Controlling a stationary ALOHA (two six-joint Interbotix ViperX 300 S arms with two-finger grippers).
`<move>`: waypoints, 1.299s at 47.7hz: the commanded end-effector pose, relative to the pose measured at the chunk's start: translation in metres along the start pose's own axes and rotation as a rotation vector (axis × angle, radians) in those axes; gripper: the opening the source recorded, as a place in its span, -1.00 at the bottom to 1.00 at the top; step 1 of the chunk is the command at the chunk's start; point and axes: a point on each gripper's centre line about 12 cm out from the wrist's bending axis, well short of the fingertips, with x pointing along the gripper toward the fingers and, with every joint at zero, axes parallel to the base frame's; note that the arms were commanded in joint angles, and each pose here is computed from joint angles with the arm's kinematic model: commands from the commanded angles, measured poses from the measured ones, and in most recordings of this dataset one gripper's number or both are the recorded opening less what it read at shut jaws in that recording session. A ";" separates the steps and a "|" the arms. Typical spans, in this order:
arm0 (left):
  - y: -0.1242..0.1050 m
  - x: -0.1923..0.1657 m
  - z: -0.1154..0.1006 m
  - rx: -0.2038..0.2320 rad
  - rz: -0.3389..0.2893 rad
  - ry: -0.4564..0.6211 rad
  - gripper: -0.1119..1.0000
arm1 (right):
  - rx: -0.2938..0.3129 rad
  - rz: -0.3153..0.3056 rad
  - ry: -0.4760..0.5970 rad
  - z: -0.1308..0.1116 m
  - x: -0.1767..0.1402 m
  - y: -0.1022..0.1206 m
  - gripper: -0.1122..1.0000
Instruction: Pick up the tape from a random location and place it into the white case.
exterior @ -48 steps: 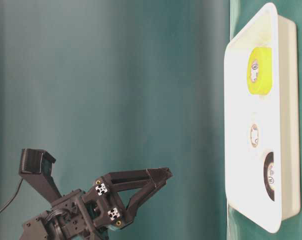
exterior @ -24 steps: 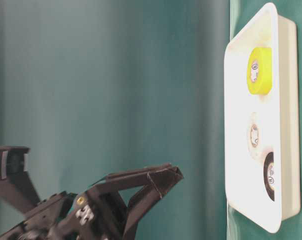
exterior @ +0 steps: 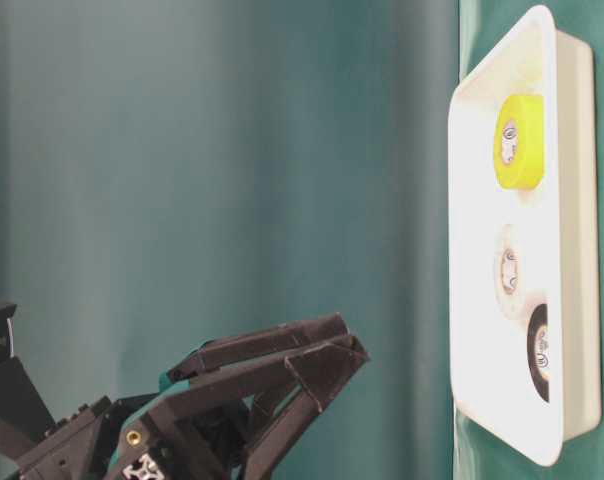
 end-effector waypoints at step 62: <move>0.006 -0.080 -0.089 -0.007 0.017 -0.477 0.98 | -0.013 -0.006 -0.042 0.025 0.000 0.002 0.78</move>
